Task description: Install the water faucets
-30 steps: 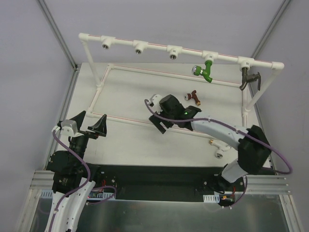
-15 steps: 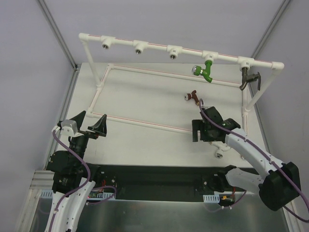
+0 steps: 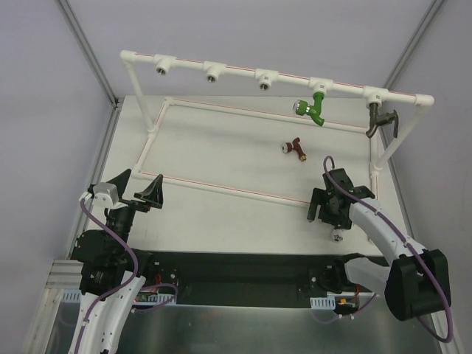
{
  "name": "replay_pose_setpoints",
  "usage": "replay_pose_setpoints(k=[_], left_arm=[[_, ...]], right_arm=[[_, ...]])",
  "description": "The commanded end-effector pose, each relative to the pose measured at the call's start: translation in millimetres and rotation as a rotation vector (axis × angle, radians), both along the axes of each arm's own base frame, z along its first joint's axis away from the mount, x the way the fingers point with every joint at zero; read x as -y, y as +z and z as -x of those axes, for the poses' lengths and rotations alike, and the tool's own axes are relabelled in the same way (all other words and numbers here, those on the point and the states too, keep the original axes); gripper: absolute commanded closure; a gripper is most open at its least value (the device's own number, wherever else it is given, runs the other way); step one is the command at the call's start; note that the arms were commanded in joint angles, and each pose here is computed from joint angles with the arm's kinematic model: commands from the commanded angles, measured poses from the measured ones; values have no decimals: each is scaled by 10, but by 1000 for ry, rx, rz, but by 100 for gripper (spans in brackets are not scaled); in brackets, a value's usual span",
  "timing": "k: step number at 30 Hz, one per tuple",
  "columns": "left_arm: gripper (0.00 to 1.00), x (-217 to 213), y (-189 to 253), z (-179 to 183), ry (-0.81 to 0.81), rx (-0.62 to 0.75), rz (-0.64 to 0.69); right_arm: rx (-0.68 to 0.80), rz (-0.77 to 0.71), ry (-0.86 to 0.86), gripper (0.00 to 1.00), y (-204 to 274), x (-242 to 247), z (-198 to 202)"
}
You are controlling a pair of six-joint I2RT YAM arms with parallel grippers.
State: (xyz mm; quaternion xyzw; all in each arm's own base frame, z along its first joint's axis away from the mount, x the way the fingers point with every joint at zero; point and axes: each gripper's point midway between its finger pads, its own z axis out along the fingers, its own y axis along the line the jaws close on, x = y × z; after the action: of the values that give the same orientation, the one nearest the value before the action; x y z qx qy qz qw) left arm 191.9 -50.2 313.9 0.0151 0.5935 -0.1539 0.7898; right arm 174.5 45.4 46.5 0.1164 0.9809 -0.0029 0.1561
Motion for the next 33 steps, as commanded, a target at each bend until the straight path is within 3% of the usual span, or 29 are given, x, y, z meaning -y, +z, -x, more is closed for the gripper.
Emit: replay_pose_setpoints(k=[1, 8, 21, 27, 33], left_arm=[[1, -10, 157, 126, -10, 81, 10], [1, -11, 157, 126, -10, 81, 9], [1, -14, 167, 139, -10, 87, 10], [1, -20, 178, 149, -8, 93, 12], [1, -16, 191, 167, -13, 101, 14]], right_arm=[[18, -5, 18, 14, 27, -38, -152], [22, -86, 83, 18, -35, -292, -298], [105, -58, 339, 20, 230, -1002, -764], [74, 116, 282, 19, 339, -519, -578], [25, 155, 119, 19, 260, 10, -343]])
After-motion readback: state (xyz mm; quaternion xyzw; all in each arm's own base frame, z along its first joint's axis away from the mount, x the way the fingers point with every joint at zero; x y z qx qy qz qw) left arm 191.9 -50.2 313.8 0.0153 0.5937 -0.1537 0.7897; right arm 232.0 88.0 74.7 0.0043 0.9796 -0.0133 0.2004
